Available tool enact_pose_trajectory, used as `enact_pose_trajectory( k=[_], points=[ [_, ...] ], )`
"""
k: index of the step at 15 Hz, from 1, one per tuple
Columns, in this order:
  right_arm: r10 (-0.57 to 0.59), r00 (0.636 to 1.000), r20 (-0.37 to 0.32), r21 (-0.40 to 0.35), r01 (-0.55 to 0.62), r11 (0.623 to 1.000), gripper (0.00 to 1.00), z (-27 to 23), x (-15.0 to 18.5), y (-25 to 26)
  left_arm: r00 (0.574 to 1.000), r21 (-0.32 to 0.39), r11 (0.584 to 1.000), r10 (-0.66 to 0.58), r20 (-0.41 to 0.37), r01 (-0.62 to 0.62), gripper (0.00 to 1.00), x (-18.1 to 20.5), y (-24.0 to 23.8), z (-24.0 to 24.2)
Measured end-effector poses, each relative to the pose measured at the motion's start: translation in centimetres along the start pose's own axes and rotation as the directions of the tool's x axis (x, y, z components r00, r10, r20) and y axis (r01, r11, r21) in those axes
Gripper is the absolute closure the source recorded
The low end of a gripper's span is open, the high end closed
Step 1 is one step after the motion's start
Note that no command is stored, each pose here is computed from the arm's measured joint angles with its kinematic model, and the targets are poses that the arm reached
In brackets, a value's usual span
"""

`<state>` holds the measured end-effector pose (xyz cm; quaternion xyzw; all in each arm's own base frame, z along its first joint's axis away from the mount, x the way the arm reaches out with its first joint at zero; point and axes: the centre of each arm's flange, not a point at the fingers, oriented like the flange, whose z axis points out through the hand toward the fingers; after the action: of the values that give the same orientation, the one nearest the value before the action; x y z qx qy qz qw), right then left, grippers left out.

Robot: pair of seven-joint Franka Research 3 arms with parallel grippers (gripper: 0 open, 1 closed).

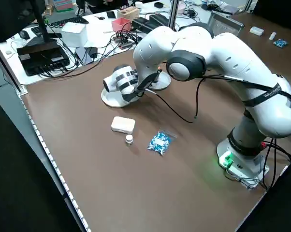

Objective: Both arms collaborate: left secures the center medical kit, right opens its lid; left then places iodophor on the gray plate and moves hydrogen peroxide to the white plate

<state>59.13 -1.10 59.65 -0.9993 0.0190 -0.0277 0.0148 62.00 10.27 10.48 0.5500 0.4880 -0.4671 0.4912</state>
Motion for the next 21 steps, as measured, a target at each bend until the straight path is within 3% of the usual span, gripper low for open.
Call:
enact_pose_trajectory(
  k=[6,8,12,16,21],
  points=[
    [0.000,1.000,0.000,0.000,0.000,1.000,0.01,0.0,0.0,0.0,0.998,0.015,0.999,0.047,-0.042,-0.047,0.01,-2.1,2.1,-0.8],
    [0.000,1.000,0.000,0.000,0.000,1.000,0.01,0.0,0.0,0.0,0.996,0.022,0.999,0.047,-0.072,-0.045,0.00,-3.9,3.2,-1.6],
    [0.000,1.000,0.000,0.000,0.000,1.000,0.01,0.0,0.0,0.0,0.981,0.089,0.996,0.027,-0.192,-0.010,0.00,-12.2,6.5,-1.1],
    [-0.001,1.000,0.000,0.000,0.001,1.000,0.01,0.0,0.0,-0.1,0.949,0.220,0.973,0.132,-0.284,-0.070,0.00,-19.0,9.0,5.1],
    [-0.001,1.000,-0.004,0.000,0.001,1.000,0.01,0.0,0.0,-0.1,0.863,0.356,0.921,0.306,-0.402,-0.161,0.00,-25.7,10.6,13.1]
  ],
)
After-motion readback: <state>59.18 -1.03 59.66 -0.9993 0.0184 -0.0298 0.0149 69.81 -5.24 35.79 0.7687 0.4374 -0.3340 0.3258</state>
